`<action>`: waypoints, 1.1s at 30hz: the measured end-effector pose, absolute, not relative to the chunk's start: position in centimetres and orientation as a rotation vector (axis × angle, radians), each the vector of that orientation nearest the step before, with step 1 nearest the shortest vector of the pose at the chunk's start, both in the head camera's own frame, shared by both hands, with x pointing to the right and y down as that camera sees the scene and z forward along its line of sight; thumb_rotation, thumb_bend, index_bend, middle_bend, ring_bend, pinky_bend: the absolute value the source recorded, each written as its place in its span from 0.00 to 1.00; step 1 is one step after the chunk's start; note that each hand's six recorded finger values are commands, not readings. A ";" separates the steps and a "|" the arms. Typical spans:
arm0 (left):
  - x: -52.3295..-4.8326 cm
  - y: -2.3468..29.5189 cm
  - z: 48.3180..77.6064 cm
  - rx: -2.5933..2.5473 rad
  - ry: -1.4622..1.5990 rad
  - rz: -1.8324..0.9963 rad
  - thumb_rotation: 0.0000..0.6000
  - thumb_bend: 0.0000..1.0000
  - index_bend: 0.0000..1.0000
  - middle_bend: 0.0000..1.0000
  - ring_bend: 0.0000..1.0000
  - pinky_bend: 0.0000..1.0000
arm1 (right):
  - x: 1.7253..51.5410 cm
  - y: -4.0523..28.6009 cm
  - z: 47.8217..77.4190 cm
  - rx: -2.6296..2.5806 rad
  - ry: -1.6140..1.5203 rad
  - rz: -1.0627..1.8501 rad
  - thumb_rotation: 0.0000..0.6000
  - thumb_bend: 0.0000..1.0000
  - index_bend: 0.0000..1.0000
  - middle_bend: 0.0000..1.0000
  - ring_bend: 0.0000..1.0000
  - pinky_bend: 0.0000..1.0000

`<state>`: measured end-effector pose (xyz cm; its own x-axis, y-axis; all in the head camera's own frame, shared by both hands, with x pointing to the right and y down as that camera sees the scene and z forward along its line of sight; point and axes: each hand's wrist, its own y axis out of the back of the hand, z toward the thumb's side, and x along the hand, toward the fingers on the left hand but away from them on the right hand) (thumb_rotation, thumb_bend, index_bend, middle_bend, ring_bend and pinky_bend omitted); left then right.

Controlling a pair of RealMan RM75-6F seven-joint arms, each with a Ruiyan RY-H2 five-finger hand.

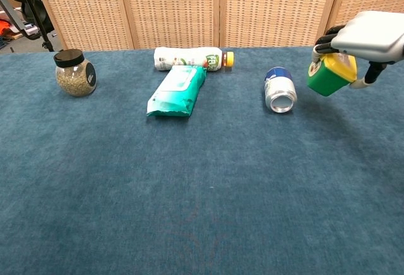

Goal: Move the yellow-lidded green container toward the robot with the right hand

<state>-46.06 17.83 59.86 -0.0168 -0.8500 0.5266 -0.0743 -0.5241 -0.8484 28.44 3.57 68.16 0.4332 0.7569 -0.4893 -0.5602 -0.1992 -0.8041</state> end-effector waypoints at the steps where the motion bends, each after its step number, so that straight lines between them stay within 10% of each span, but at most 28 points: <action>1: -46.1 17.8 59.8 -1.644 0.977 -1.603 1.00 0.00 0.00 0.00 0.00 0.00 | 28.1 3.9 67.8 -1.293 -0.197 1.222 1.00 1.00 0.59 0.51 0.41 0.50; 18: -45.8 18.2 58.8 -1.677 0.989 -1.565 1.00 0.00 0.00 0.00 0.00 0.00 | 30.4 8.5 62.0 -1.201 -0.118 1.772 1.00 1.00 0.59 0.51 0.41 0.51; 33: -46.0 18.3 58.3 -1.693 1.006 -1.546 1.00 0.00 0.00 0.00 0.00 0.00 | 29.9 9.7 63.5 -1.430 -0.158 1.934 1.00 1.00 0.59 0.51 0.41 0.51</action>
<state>-45.98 18.30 58.29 0.0208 -0.8577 0.5138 -0.1222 -0.5122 -0.8501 29.86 9.73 63.52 -0.1303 0.6036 -0.7866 -0.4677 -0.7370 -0.4880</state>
